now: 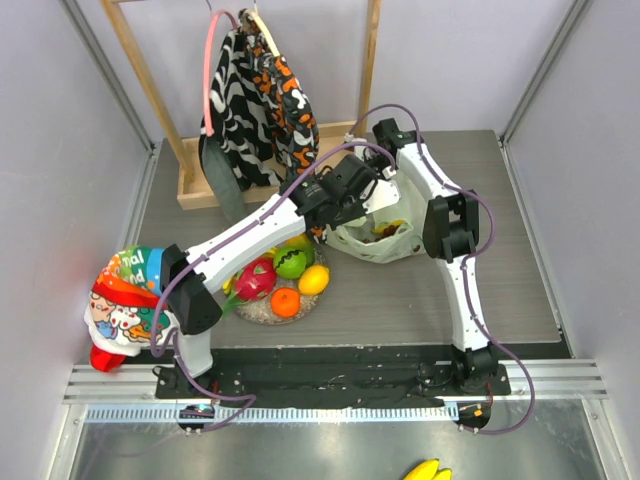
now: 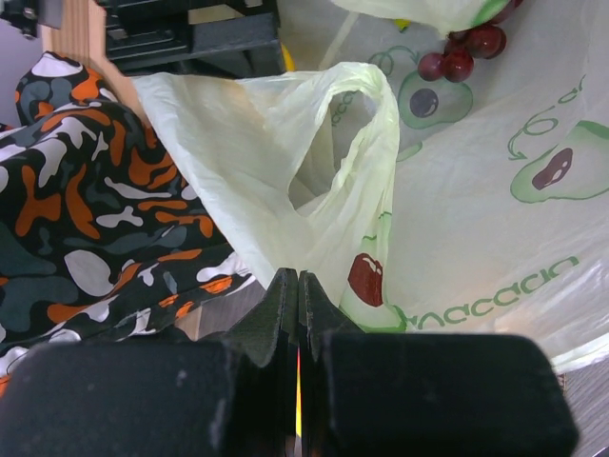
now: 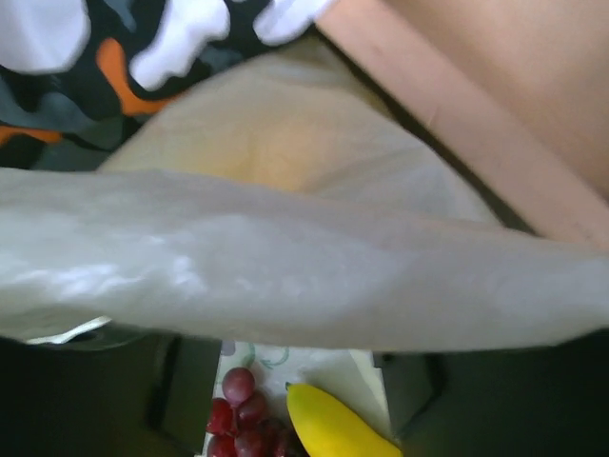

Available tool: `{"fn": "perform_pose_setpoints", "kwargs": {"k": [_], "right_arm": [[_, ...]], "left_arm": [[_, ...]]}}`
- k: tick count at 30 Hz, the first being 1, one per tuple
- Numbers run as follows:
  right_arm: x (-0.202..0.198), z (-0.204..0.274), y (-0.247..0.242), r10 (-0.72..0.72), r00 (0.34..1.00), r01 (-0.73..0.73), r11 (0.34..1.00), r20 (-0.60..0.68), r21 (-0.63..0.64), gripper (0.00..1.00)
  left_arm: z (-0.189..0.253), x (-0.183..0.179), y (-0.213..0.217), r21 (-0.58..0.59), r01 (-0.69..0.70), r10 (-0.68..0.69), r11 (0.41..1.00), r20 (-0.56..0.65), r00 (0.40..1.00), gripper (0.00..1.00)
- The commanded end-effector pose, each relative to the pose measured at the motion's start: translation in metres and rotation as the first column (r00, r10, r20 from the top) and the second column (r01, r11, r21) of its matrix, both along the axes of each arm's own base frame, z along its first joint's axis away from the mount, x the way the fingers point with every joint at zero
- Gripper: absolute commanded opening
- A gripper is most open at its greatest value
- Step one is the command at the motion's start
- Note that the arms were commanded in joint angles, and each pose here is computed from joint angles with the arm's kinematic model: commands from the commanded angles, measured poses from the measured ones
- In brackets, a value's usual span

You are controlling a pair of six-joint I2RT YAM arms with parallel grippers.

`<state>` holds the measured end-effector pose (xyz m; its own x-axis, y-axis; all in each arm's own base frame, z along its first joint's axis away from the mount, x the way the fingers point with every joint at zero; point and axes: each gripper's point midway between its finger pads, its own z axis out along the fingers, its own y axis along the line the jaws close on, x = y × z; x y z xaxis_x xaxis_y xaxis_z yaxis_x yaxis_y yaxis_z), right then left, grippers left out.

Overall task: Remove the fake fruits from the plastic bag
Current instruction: Adjust the plastic bag at the center of the board.

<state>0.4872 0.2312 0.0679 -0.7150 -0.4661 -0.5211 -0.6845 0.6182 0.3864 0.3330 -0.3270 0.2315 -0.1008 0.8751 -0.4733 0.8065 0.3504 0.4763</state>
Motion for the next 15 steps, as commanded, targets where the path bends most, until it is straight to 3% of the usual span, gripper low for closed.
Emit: {"fn": "perform_pose_setpoints", "kwargs": {"k": [1,6,13,15], "right_arm": [[-0.004,0.018,-0.013,0.007,0.999,-0.006,1.000,0.033,-0.028,0.54],[-0.004,0.037,-0.028,-0.031,0.999,0.032,0.999,0.043,-0.017,0.40],[-0.023,0.061,-0.063,-0.047,0.995,0.054,0.995,0.089,-0.081,0.10],[-0.034,0.053,-0.080,-0.069,0.996,0.076,0.990,0.060,-0.120,0.08]], "left_arm": [[0.025,0.000,-0.005,-0.069,0.001,0.001,0.998,0.031,1.000,0.00],[0.028,0.000,-0.005,-0.075,0.002,0.001,0.997,0.035,0.999,0.00],[0.030,-0.002,-0.010,-0.096,0.016,-0.013,0.995,0.029,0.999,0.00],[0.029,-0.006,-0.016,-0.116,0.044,-0.043,0.992,0.007,0.999,0.00]]}}
